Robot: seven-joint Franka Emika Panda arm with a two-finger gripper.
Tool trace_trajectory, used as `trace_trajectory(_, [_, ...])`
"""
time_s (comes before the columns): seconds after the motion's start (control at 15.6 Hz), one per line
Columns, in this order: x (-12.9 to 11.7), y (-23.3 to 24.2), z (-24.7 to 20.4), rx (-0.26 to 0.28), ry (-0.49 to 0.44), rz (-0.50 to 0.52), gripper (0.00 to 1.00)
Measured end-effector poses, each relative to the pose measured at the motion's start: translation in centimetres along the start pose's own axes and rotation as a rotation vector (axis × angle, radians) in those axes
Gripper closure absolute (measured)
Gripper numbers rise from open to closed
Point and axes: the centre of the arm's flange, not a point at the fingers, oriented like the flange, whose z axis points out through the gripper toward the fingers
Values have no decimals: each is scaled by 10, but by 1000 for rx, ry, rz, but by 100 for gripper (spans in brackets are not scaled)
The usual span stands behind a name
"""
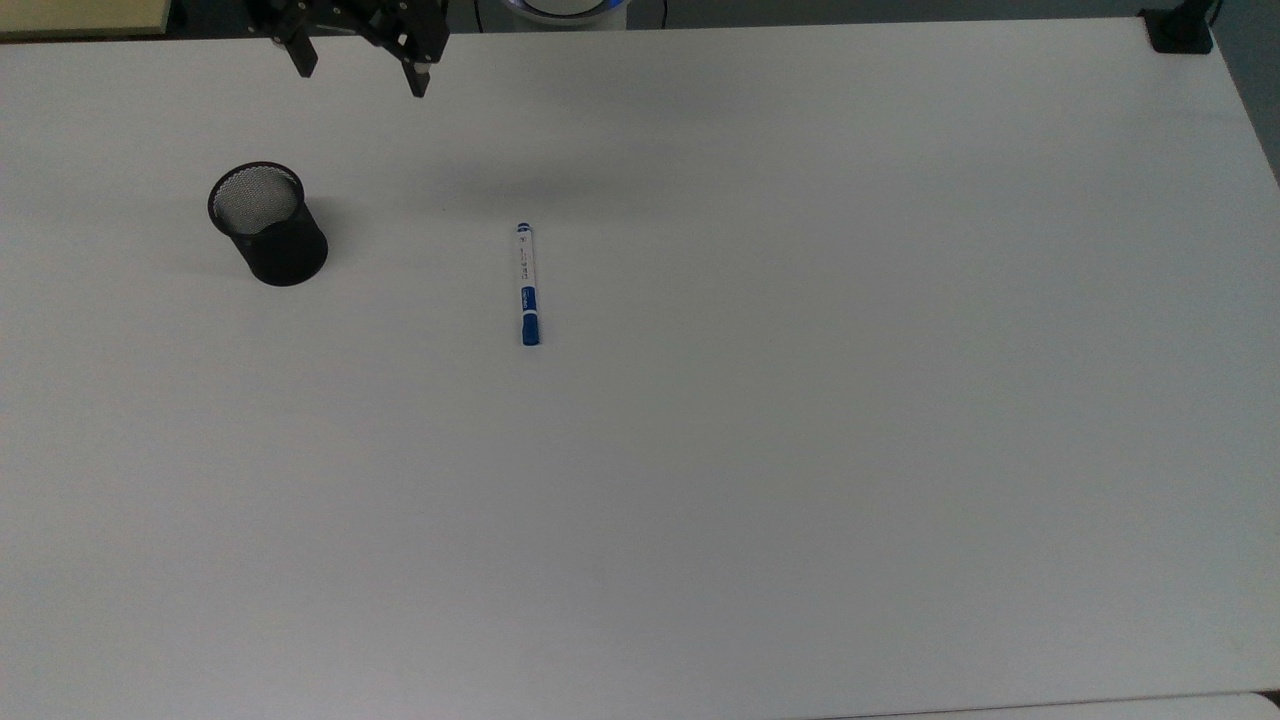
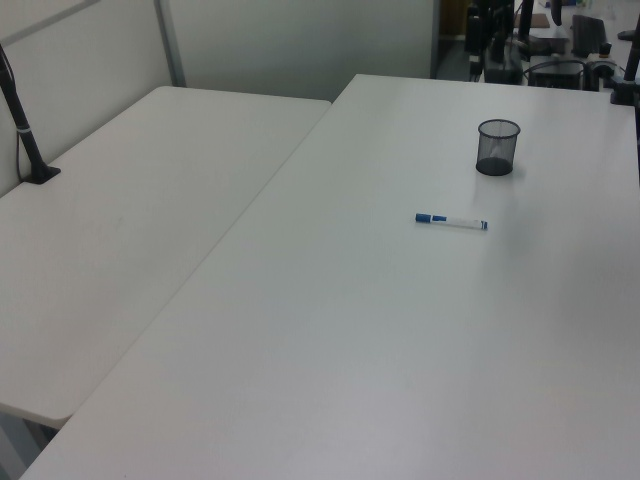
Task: Insert the marker
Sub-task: 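Move the gripper over the blue-capped white marker and lower it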
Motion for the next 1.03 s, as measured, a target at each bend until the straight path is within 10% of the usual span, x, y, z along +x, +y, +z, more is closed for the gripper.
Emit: trace_trajectory(1.03, [61, -106, 212, -45, -90, -203, 14])
